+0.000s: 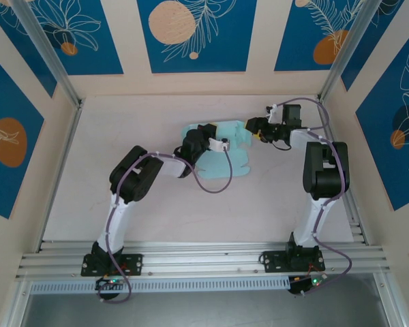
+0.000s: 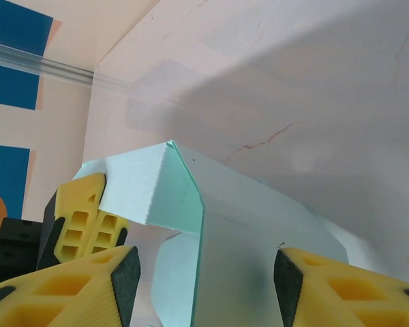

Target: Fold the paper box

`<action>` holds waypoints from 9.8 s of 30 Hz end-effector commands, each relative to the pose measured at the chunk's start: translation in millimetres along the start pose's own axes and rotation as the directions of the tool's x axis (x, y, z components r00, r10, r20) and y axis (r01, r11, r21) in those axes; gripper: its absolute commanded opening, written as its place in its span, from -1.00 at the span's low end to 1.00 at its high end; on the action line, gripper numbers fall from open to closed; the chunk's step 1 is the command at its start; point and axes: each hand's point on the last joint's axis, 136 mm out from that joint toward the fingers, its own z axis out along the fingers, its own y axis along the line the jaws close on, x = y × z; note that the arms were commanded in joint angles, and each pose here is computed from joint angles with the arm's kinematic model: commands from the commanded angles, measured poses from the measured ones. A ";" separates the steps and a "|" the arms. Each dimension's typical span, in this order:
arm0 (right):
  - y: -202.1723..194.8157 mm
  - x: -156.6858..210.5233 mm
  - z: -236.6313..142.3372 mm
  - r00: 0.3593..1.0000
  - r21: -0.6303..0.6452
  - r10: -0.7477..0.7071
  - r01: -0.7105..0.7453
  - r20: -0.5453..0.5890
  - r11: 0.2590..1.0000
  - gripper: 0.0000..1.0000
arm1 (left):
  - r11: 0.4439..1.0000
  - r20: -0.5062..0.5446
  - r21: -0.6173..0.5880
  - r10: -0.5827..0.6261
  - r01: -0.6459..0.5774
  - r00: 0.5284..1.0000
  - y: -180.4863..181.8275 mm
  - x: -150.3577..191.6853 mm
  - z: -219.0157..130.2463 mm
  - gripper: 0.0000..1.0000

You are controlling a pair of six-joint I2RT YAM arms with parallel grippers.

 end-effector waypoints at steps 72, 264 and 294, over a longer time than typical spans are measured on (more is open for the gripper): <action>-7.9 38.5 26.7 0.991 -0.020 -0.015 0.013 -0.136 1.000 -0.08 | 0.990 0.020 0.090 0.111 -0.113 0.994 -58.9 3.4 -5.8 -1.00; -6.5 62.5 60.5 0.959 0.342 -0.281 0.279 -0.045 0.897 0.23 | 0.977 0.107 0.178 0.100 -0.118 0.989 -55.7 -14.8 -43.8 -1.00; -5.9 46.4 62.1 0.928 0.573 -0.371 0.318 -0.026 0.755 -0.55 | 0.979 0.122 0.180 0.077 -0.098 0.990 -51.3 -22.3 -49.8 -1.00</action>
